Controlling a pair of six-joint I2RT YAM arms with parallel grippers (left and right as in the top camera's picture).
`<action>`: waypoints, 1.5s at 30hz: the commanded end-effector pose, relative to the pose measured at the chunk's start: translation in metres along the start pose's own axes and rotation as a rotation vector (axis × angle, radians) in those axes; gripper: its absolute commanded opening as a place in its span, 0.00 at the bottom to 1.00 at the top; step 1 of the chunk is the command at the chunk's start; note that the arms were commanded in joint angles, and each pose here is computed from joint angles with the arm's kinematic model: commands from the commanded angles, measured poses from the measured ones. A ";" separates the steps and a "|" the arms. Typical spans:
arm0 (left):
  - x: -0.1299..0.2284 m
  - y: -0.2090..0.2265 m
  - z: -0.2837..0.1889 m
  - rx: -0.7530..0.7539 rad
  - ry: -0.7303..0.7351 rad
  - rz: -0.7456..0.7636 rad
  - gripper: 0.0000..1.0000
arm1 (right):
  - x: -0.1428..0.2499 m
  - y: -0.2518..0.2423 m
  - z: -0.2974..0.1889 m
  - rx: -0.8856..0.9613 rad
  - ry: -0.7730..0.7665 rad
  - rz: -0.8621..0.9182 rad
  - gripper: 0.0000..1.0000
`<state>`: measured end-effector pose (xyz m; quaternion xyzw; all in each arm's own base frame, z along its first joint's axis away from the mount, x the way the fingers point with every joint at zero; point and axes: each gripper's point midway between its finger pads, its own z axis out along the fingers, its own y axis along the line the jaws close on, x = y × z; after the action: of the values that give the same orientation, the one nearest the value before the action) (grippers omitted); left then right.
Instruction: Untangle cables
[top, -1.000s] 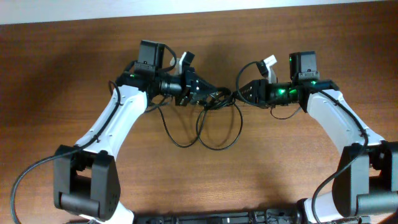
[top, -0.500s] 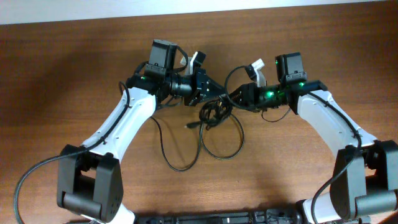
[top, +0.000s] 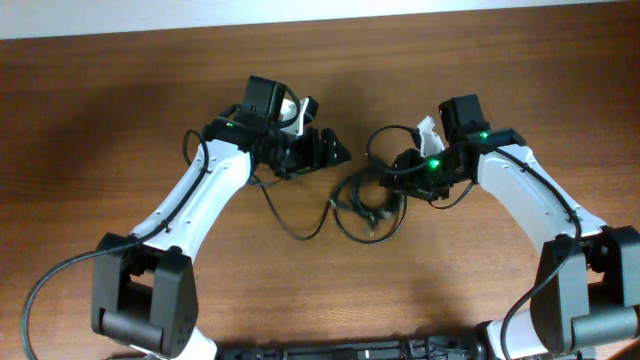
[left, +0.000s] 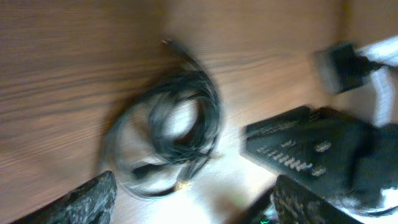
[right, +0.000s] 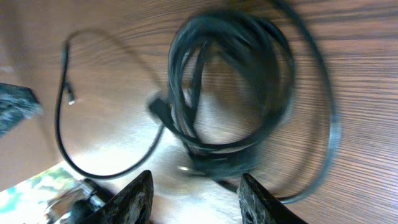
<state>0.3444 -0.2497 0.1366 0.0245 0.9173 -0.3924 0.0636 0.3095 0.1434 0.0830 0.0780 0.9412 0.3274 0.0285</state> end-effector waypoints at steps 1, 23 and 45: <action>-0.006 0.022 -0.007 -0.163 -0.030 0.348 0.89 | -0.002 -0.045 -0.009 0.275 -0.053 0.038 0.44; 0.033 0.022 0.126 -0.239 0.157 0.674 0.51 | -0.010 -0.096 -0.078 0.385 -0.079 0.242 0.53; -0.003 0.011 0.104 -0.414 0.166 0.657 0.00 | -0.010 -0.096 -0.078 0.385 -0.077 0.243 0.53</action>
<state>0.3304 -0.3138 0.0248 0.3434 0.9241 -0.1469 0.0812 0.2937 0.0235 0.0769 0.2080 0.9675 0.1437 -0.0069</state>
